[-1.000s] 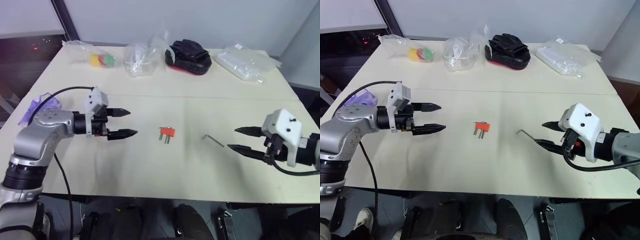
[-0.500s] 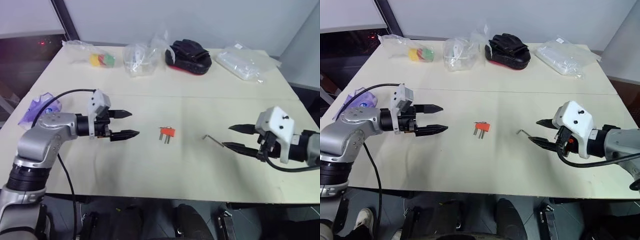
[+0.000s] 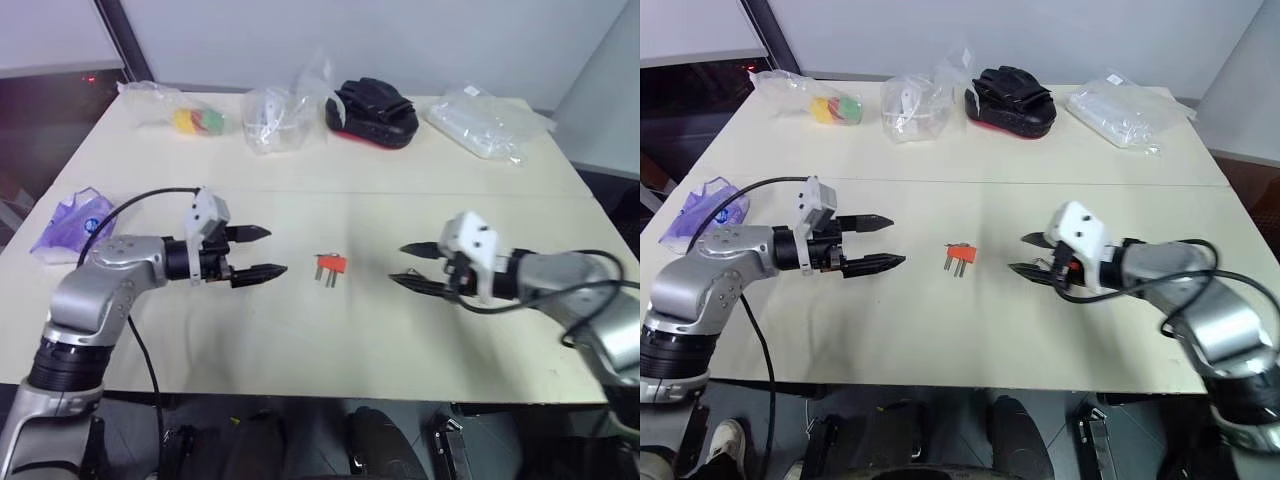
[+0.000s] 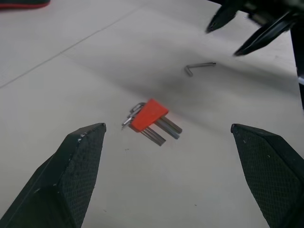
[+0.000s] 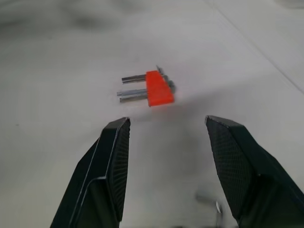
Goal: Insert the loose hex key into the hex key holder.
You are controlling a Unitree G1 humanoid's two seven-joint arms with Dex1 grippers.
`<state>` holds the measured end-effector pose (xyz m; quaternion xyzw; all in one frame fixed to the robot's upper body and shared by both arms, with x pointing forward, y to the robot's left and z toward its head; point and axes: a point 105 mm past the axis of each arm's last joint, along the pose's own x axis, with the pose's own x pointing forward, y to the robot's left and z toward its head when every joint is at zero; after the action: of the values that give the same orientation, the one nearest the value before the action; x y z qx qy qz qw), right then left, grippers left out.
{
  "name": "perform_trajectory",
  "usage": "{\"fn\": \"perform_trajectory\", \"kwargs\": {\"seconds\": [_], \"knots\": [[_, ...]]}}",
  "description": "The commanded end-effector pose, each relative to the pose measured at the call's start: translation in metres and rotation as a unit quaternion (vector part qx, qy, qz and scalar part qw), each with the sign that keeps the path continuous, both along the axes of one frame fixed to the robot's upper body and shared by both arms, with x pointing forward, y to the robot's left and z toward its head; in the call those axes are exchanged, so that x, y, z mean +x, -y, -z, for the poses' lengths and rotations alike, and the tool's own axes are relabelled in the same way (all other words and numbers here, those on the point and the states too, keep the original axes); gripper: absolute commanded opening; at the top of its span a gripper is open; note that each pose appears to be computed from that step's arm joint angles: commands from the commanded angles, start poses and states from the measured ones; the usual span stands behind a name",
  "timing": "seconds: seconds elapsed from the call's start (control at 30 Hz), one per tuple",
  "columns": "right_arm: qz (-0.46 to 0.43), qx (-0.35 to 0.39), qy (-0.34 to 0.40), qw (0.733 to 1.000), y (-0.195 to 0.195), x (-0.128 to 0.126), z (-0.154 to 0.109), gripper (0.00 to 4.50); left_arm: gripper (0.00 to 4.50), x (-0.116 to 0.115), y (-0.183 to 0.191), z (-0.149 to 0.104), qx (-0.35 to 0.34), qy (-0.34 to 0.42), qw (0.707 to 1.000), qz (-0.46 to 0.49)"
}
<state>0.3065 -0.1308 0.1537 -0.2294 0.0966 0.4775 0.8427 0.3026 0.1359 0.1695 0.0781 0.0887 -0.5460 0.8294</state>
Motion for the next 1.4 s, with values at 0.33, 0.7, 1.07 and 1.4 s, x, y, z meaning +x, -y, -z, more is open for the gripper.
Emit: {"fn": "perform_trajectory", "kwargs": {"seconds": [0.33,0.7,1.07,1.4], "knots": [[-0.033,-0.052,0.027,0.998,-0.029,0.04,0.048,2.62,4.41,-0.005,0.0,-0.012,-0.001,0.041,0.999,-0.015],[-0.032,-0.027,0.047,0.998,-0.04,0.05,0.048,2.62,4.41,-0.005,0.001,-0.014,-0.001,0.049,0.999,-0.02],[-0.054,-0.025,0.01,0.998,-0.05,0.05,0.06,2.62,4.41,-0.002,-0.002,-0.017,-0.001,0.062,0.997,-0.036],[-0.06,-0.037,-0.019,0.997,-0.043,0.049,0.074,0.96,4.5,-0.002,-0.002,-0.016,-0.005,0.066,0.997,-0.047]]}}
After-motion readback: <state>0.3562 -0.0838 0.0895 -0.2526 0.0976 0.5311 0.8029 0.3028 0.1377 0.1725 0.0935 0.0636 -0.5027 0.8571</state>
